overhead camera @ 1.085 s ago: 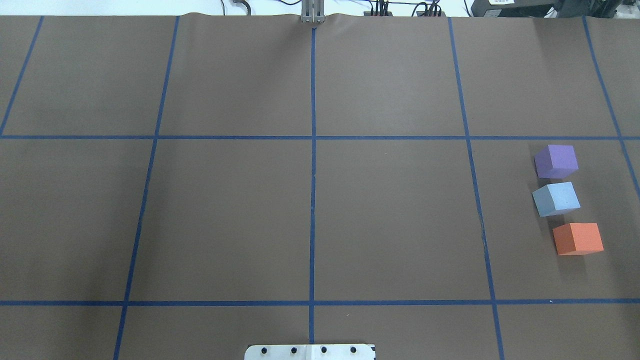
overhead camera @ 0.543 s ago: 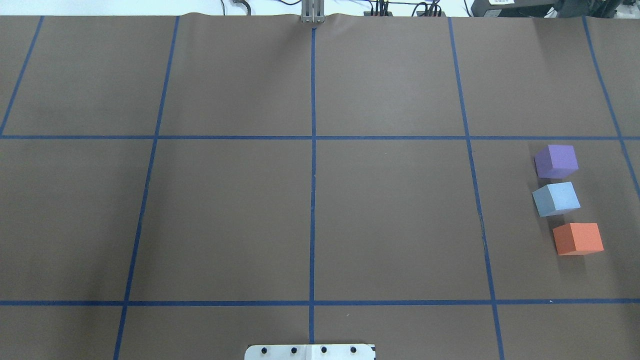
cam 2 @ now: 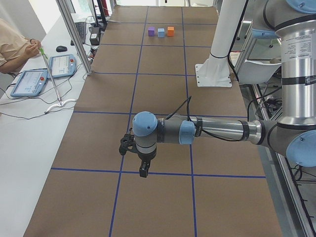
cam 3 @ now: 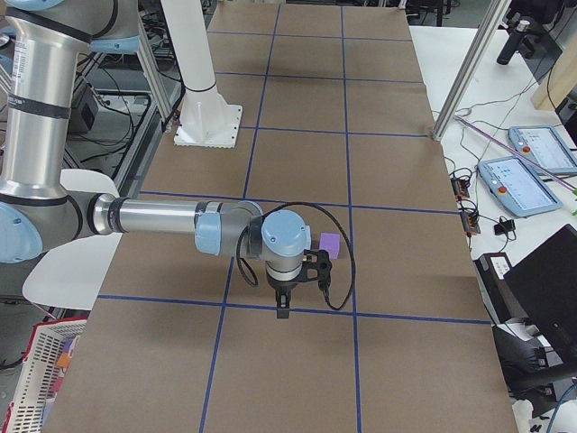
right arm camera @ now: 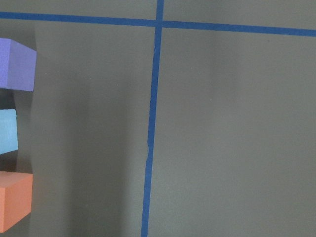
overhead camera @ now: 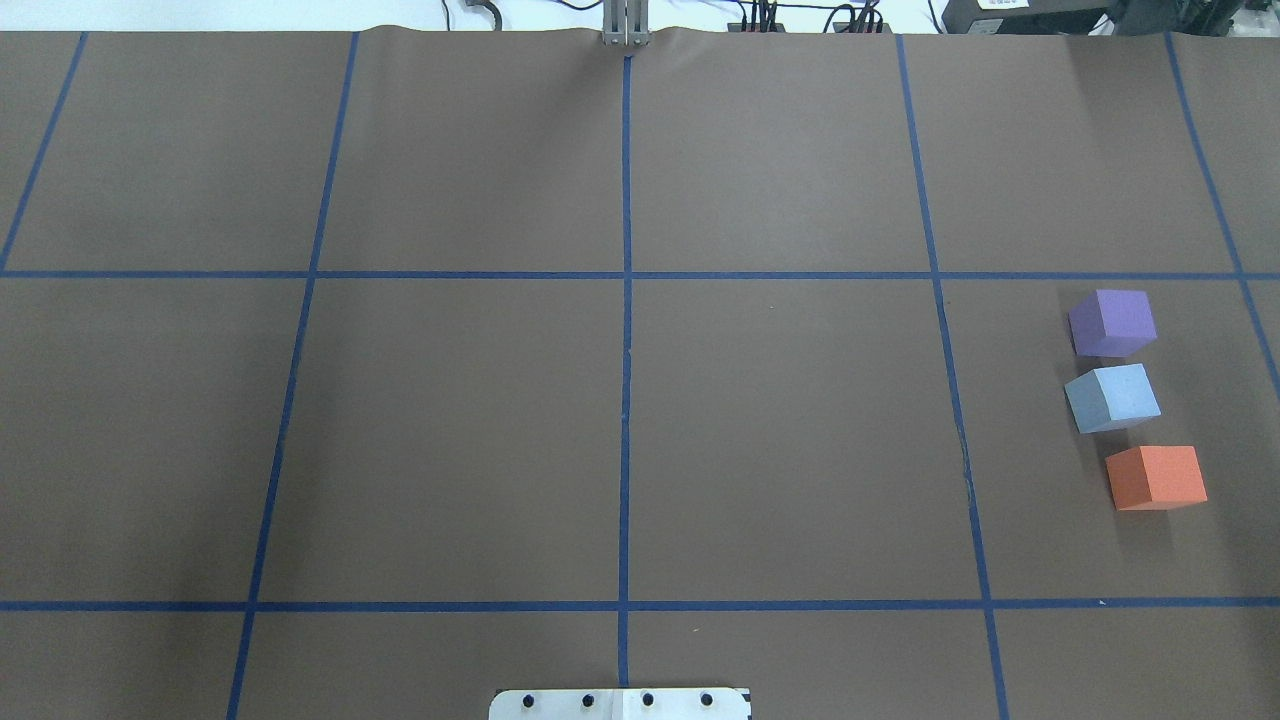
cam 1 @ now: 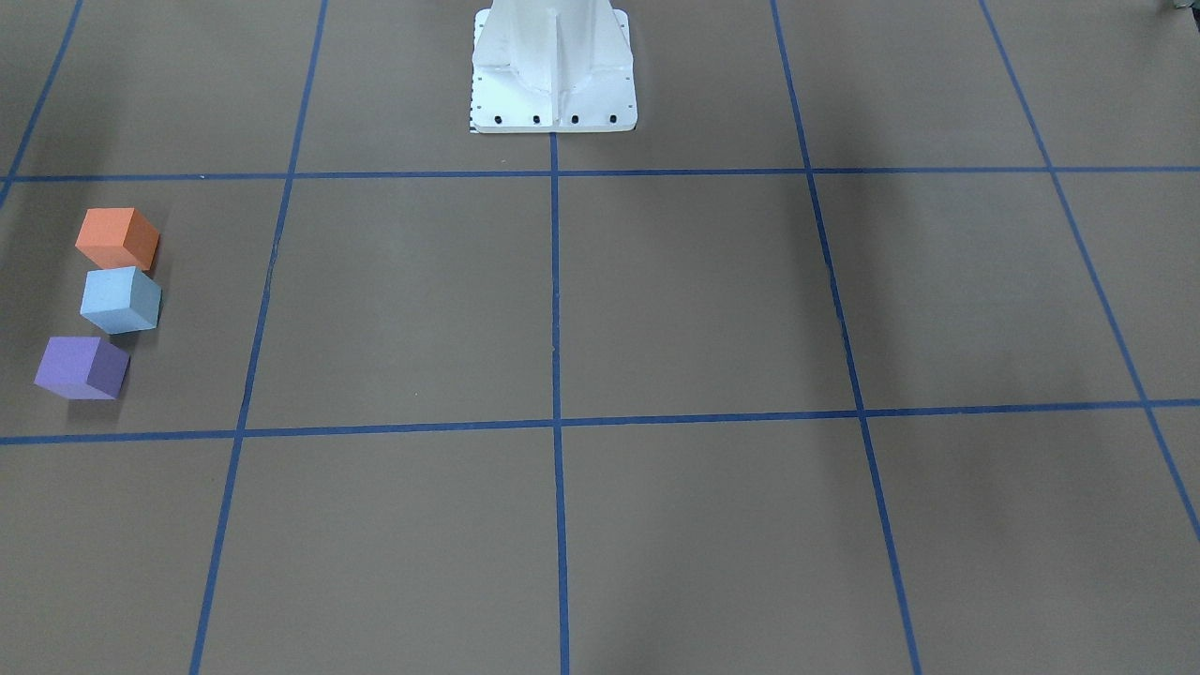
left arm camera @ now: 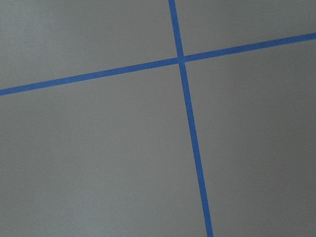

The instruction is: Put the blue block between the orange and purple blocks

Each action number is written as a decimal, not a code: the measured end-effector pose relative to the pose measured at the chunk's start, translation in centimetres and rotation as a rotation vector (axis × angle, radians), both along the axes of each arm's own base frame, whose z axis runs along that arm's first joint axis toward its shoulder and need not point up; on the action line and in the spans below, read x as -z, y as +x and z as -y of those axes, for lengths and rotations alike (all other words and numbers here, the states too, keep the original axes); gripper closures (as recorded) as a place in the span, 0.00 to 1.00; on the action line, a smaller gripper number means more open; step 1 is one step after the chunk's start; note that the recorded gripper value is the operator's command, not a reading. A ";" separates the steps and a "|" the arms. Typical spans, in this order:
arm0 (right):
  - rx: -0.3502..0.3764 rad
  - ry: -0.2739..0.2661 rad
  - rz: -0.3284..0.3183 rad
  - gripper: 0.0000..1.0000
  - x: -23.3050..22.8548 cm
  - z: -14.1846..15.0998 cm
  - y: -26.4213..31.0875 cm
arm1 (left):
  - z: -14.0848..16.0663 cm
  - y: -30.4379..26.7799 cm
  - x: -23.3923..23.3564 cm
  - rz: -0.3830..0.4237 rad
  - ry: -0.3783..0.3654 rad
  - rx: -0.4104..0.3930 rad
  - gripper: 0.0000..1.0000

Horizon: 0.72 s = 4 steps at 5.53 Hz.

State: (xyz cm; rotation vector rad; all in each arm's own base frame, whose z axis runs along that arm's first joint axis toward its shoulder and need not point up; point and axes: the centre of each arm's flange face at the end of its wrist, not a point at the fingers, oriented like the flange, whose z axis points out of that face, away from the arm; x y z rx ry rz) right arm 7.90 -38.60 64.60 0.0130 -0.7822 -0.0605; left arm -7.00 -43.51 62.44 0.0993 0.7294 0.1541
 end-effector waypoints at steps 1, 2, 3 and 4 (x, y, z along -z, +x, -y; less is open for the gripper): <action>0.000 -0.001 -0.003 0.00 -0.1 -0.1 0.0 | 0.0 0.0 0.4 0.001 0.008 0.000 0.00; 0.001 -0.005 -0.009 0.00 -0.3 -0.4 0.1 | 0.0 0.0 0.6 0.002 0.011 -0.001 0.00; 0.001 -0.001 -0.011 0.00 -0.1 -0.6 0.1 | -0.1 0.1 0.5 0.001 0.011 -0.001 0.00; 0.001 0.010 -0.009 0.00 0.5 -0.8 0.1 | -0.2 0.1 0.5 -0.001 0.010 -0.002 0.00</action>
